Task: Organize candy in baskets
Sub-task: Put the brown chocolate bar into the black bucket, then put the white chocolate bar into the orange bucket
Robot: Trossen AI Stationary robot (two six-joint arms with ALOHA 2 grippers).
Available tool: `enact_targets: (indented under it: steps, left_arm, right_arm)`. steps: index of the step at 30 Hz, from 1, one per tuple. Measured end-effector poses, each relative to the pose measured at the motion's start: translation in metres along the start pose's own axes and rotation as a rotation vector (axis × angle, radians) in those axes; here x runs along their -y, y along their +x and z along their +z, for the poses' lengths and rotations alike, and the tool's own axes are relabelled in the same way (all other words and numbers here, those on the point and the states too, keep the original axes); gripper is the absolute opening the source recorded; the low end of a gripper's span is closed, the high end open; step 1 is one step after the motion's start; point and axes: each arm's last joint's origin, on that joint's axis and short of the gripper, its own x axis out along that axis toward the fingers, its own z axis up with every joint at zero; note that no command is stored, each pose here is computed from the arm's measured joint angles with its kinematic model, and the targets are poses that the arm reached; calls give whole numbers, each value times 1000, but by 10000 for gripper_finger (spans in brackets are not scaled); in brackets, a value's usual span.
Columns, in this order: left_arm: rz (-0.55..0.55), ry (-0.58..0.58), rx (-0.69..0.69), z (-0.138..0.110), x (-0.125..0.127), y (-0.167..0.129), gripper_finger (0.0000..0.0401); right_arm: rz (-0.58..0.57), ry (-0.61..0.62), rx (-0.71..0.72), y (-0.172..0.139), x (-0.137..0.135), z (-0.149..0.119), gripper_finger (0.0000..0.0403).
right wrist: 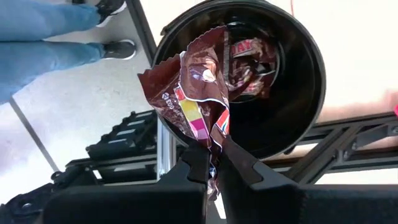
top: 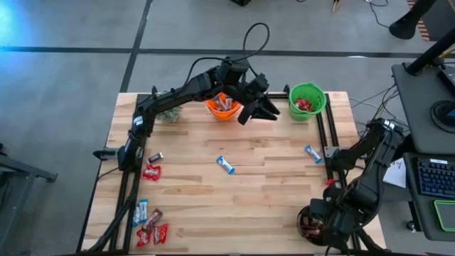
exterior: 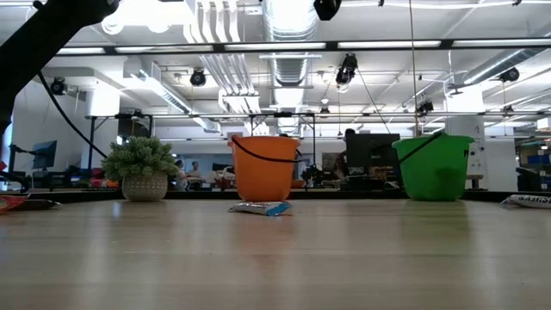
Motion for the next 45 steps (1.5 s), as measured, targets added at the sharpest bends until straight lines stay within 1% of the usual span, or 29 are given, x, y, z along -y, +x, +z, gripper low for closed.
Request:
enact_targets:
  steps: [4, 15, 20, 22, 25, 29, 31, 36, 39, 41, 45]
  left_arm:
    - [-31, 3, -5, 1, 2, -1, 139]
    - [-42, 2, -8, 1, 2, -1, 139]
    - [-42, 1, -9, 1, 2, -1, 139]
    - [-42, 1, -9, 1, 2, -2, 139]
    - [-36, 12, -22, -1, 1, -2, 139]
    - [-21, -6, -95, -10, -2, -4, 139]
    - [-19, -22, -152, -17, -2, -6, 139]
    - [-6, -54, -303, -33, 5, -16, 139]
    - [0, -82, -386, -40, 12, -25, 139]
    - [40, -101, -454, -45, 18, -32, 139]
    - [156, -94, -583, -51, 28, -47, 139]
  right_arm:
    - [2, 14, 0, 0, 0, 0, 17]
    - [5, 43, -4, 0, 0, 0, 100]
    - [0, 19, 2, 0, 0, 0, 117]
    - [-24, 26, 28, 0, 2, 0, 120]
    - [-112, 81, 110, -1, 9, 2, 124]
    - [-230, 181, 206, -3, 19, 3, 128]
    - [-253, 221, 233, -4, 22, 4, 130]
    - [-250, 294, 271, -7, 25, 8, 127]
    - [-244, 351, 325, -11, 28, 12, 123]
    - [-239, 374, 362, -14, 31, 15, 124]
    - [-239, 393, 428, -21, 37, 22, 130]
